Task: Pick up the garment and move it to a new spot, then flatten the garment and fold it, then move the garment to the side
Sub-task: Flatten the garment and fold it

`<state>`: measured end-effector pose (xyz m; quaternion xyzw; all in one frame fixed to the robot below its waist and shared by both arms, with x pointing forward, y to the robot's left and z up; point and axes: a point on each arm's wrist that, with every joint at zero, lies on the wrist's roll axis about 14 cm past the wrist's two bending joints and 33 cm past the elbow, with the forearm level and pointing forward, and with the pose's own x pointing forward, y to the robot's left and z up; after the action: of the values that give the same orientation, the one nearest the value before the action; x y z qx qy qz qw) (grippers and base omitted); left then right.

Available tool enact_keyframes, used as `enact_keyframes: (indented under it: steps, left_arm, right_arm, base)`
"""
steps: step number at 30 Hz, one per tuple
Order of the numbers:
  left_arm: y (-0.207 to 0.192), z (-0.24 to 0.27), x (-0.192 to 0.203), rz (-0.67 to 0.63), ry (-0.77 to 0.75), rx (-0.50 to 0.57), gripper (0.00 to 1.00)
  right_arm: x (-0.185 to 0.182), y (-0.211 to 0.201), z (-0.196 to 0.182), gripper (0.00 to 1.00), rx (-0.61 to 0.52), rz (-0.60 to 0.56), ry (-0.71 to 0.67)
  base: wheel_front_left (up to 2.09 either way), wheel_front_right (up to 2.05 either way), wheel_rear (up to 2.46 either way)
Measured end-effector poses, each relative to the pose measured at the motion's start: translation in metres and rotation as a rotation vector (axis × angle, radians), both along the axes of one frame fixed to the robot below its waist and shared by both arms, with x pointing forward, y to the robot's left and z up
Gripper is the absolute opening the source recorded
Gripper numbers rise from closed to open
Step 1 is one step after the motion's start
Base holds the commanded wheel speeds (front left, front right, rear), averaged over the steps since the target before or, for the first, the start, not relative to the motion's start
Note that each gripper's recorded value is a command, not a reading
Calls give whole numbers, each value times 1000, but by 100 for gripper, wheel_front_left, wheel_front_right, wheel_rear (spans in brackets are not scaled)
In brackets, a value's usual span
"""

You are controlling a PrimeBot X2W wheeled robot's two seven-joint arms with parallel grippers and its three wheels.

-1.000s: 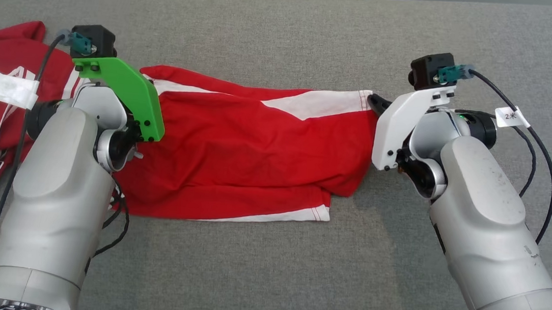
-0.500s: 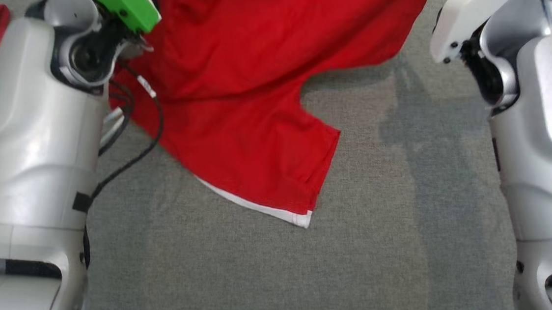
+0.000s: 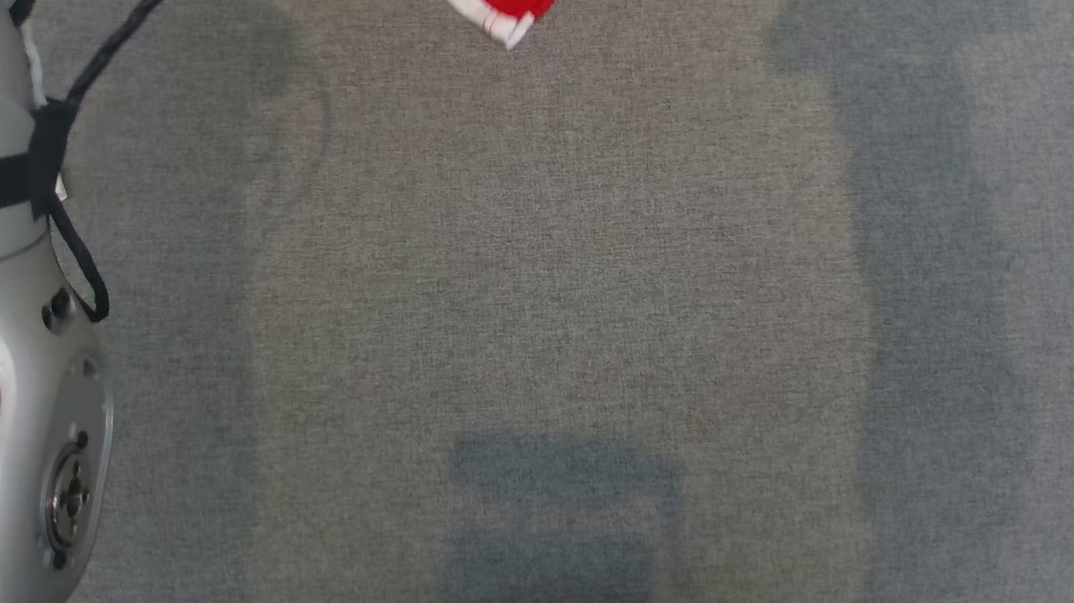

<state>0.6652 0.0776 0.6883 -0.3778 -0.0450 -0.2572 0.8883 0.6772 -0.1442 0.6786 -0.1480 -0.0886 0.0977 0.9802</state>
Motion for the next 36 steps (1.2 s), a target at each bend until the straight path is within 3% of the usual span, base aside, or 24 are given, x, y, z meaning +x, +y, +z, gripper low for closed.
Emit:
enact_keyframes:
  steps: [7, 11, 17, 23, 30, 36]
  left_arm:
    - [8, 47, 6, 73, -224, -143, 0]
    - [9, 55, 4, 98, -303, -184, 0]
    - [-15, -25, 12, 49, -169, -85, 0]
    - [-32, -112, -9, 1, -13, 21, 0]
    - [-35, -173, -68, -59, 54, 237, 0]
    - [-33, -206, -129, -110, 155, 313, 0]
  right_arm:
    - [8, -17, 65, 0, -62, -38, -269]
    - [10, -15, 80, 0, -136, -40, -355]
    - [29, -14, 3, 0, -215, -30, -165]
    - [16, -14, -78, 0, -239, 18, 29]
    - [-32, -24, -126, 0, -178, 58, 185]
    - [-95, -50, -155, 0, -127, 39, 356]
  base:
    - [0, 0, 0]
    - [0, 0, 0]
    - [0, 0, 0]
    - [0, 0, 0]
    - [0, 0, 0]
    - [0, 0, 0]
